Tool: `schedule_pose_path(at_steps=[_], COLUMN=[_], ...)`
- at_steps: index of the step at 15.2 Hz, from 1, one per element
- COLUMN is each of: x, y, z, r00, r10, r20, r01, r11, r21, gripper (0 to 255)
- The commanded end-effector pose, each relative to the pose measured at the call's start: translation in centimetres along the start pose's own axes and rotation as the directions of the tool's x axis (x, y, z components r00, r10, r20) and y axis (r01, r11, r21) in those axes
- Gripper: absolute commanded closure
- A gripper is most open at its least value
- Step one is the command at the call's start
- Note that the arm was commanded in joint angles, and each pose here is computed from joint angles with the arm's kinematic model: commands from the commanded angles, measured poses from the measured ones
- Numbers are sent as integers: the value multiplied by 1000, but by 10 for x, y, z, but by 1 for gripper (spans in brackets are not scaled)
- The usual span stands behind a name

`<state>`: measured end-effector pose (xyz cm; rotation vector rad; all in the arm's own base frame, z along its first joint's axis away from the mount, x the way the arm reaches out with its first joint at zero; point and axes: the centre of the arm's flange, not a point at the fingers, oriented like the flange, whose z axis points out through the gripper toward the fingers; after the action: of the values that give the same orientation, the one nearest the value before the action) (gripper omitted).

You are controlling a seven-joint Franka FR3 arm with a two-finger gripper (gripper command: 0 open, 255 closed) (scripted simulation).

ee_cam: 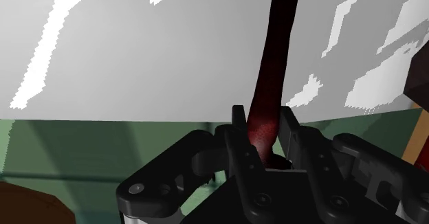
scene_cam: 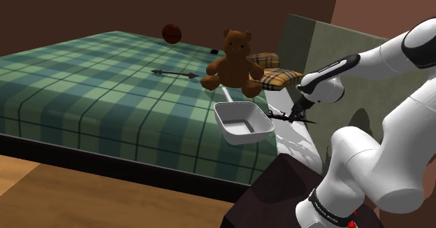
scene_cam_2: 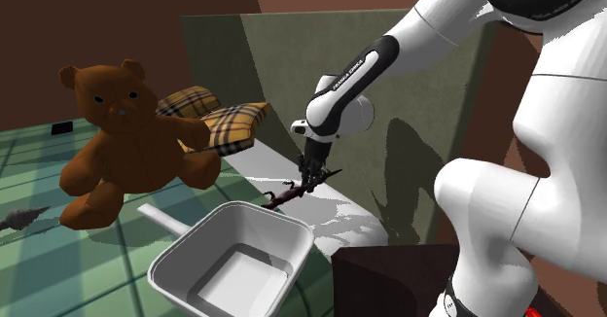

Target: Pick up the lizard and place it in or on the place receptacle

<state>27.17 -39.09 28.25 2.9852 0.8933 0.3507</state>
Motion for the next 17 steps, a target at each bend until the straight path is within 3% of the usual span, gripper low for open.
schedule_pose_path(at_steps=[1, 17], x=[3, 21], y=[0, 6], z=[-11, -93], r00=[1000, 1000], r10=[0, 0], r20=[0, 0], r01=[0, 0], r11=[1000, 1000], r21=[1, 1], gripper=[255, 255])
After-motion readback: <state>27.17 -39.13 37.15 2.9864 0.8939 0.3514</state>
